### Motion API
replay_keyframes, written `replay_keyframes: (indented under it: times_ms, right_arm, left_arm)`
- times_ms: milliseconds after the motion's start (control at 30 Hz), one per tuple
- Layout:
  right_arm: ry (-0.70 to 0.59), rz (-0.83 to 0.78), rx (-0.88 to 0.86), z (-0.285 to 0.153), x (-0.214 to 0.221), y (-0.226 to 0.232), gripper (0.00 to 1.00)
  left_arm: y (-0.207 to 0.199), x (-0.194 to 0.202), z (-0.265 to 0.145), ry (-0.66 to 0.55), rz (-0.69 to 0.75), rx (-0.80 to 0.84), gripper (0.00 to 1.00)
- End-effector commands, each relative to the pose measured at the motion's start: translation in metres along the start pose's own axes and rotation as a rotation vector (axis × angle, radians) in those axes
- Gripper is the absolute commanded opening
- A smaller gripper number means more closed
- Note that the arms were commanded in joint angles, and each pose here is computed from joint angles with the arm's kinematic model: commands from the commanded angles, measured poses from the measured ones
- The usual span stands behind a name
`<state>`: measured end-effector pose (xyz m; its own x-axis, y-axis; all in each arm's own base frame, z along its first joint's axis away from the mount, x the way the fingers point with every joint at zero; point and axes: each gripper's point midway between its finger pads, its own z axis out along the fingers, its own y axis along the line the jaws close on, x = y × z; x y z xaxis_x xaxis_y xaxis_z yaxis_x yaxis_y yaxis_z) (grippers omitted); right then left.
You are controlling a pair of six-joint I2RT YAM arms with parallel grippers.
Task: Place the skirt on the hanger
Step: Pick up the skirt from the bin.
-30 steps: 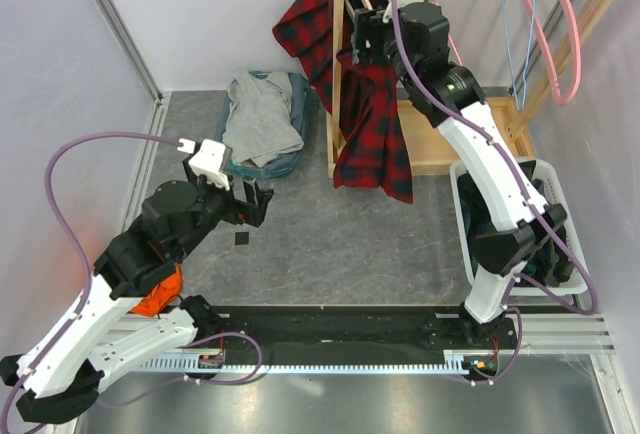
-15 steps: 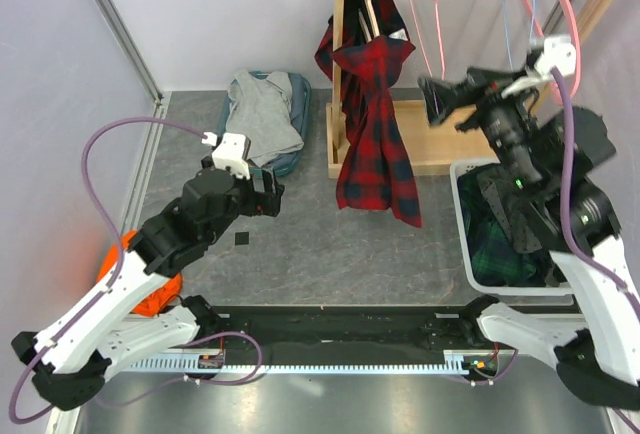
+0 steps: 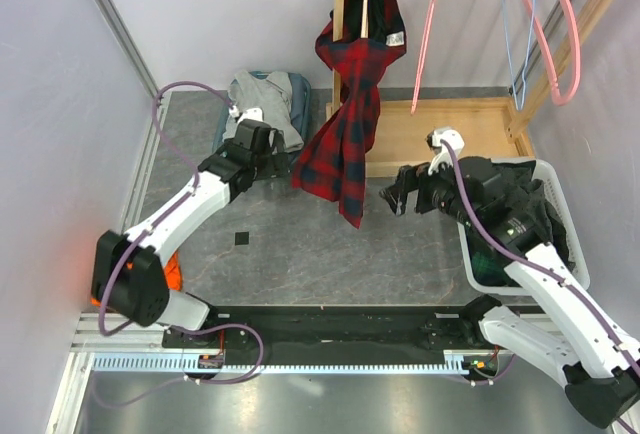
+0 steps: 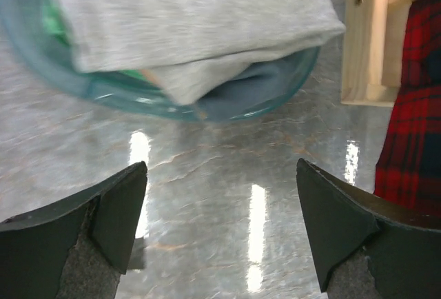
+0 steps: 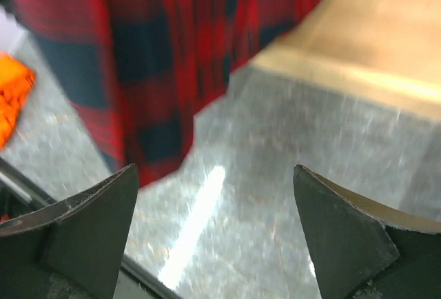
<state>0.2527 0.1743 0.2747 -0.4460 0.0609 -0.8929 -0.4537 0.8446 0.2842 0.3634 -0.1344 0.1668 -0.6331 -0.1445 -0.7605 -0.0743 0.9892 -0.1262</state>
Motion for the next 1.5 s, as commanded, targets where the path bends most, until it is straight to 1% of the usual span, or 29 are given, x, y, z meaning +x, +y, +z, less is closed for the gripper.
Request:
replay_keyframes:
  times_ms: [0,33,100,133,200,233,267,333,367,400,433,500,533,633,667,733,833,900,1000,1100,1133,1167,1200,1233,1267,1333,1367,1467]
  right_arm:
    - [-0.028,0.033,0.011,-0.004,0.009,-0.004,0.98]
    - [-0.052,0.048,0.102,-0.006,0.008,-0.020,0.98]
    - [-0.062,0.082,0.225,-0.010,0.011,-0.042,0.98]
    - [-0.093,0.092,0.350,-0.016,0.007,-0.063,0.98]
    - [-0.104,0.129,0.473,-0.025,0.007,-0.081,0.98]
    - [-0.115,0.124,0.614,-0.038,0.008,-0.103,0.98]
    - [-0.127,0.132,0.683,-0.045,0.005,-0.113,0.98]
    - [-0.094,0.123,0.848,-0.055,0.016,-0.136,0.98]
    - [-0.107,0.115,0.971,-0.067,0.015,-0.156,0.98]
    - [-0.073,0.108,1.035,-0.068,0.022,-0.168,0.98]
    - [-0.061,0.139,1.116,-0.079,0.027,-0.188,0.98]
    - [-0.037,0.203,1.116,-0.078,0.034,-0.200,0.98]
    - [-0.055,0.246,1.148,-0.085,0.034,-0.211,0.98]
    - [-0.061,0.300,1.187,-0.093,0.037,-0.226,0.98]
    - [-0.026,0.311,1.165,-0.086,0.042,-0.227,0.98]
    - [0.003,0.330,1.168,-0.082,0.048,-0.233,0.98]
    - [0.068,0.377,1.085,-0.060,0.064,-0.230,0.98]
    - [0.087,0.408,1.054,-0.052,0.073,-0.227,0.98]
    - [0.082,0.413,1.073,-0.054,0.075,-0.228,0.98]
    - [0.097,0.411,1.132,-0.061,0.079,-0.235,0.97]
    - [0.103,0.413,1.156,-0.063,0.081,-0.238,0.94]
    - [0.111,0.413,1.175,-0.065,0.082,-0.240,0.79]
    - [0.106,0.424,1.185,-0.066,0.081,-0.241,0.69]
    - [0.097,0.421,1.199,-0.068,0.078,-0.242,0.56]
    - [0.083,0.427,1.209,-0.071,0.074,-0.242,0.28]
    - [0.046,0.427,1.215,-0.076,0.061,-0.241,0.11]
    - [0.028,0.425,1.223,-0.080,0.054,-0.241,0.00]
    - [-0.048,0.430,1.194,-0.089,0.023,-0.232,0.00]
  left_arm:
    - [-0.044,-0.037,0.006,-0.072,-0.031,0.167,0.91]
    - [-0.049,-0.032,0.008,-0.051,-0.016,0.197,0.89]
    - [-0.048,-0.021,0.014,-0.023,-0.007,0.195,0.89]
    - [-0.047,-0.017,0.015,-0.014,-0.006,0.193,0.89]
    - [-0.044,-0.006,0.015,0.007,-0.006,0.195,0.89]
    - [-0.043,-0.003,0.014,0.014,-0.007,0.196,0.89]
    - [-0.041,0.000,0.011,0.015,-0.014,0.199,0.89]
    - [-0.042,0.003,0.006,0.021,-0.020,0.217,0.89]
    - [-0.042,0.004,0.002,0.016,-0.021,0.226,0.89]
    - [-0.044,0.004,-0.001,0.016,-0.021,0.240,0.89]
    - [-0.044,0.003,-0.005,0.015,-0.023,0.252,0.89]
    - [-0.047,0.001,-0.015,0.006,-0.034,0.287,0.89]
    - [-0.049,0.000,-0.019,0.002,-0.040,0.301,0.89]
    - [-0.050,0.003,-0.029,-0.002,-0.055,0.338,0.89]
    - [-0.052,0.002,-0.032,-0.006,-0.061,0.349,0.89]
    - [-0.058,0.002,-0.038,-0.002,-0.075,0.391,0.89]
    - [-0.063,0.004,-0.045,0.005,-0.082,0.433,0.89]
    - [-0.065,0.006,-0.049,0.006,-0.084,0.455,0.89]
    - [-0.061,0.009,-0.054,-0.005,-0.084,0.458,0.89]
    - [-0.058,0.010,-0.059,-0.016,-0.081,0.462,0.89]
    - [-0.058,0.010,-0.060,-0.016,-0.082,0.465,0.89]
    - [-0.059,0.008,-0.064,-0.024,-0.085,0.472,0.89]
    - [-0.059,0.007,-0.065,-0.028,-0.085,0.475,0.89]
    - [-0.059,0.007,-0.067,-0.029,-0.085,0.480,0.89]
    - [-0.060,0.006,-0.070,-0.033,-0.085,0.489,0.89]
    - [-0.059,0.006,-0.073,-0.034,-0.085,0.490,0.89]
    - [-0.058,0.005,-0.075,-0.040,-0.086,0.491,0.89]
    - [-0.057,0.005,-0.079,-0.045,-0.090,0.497,0.89]
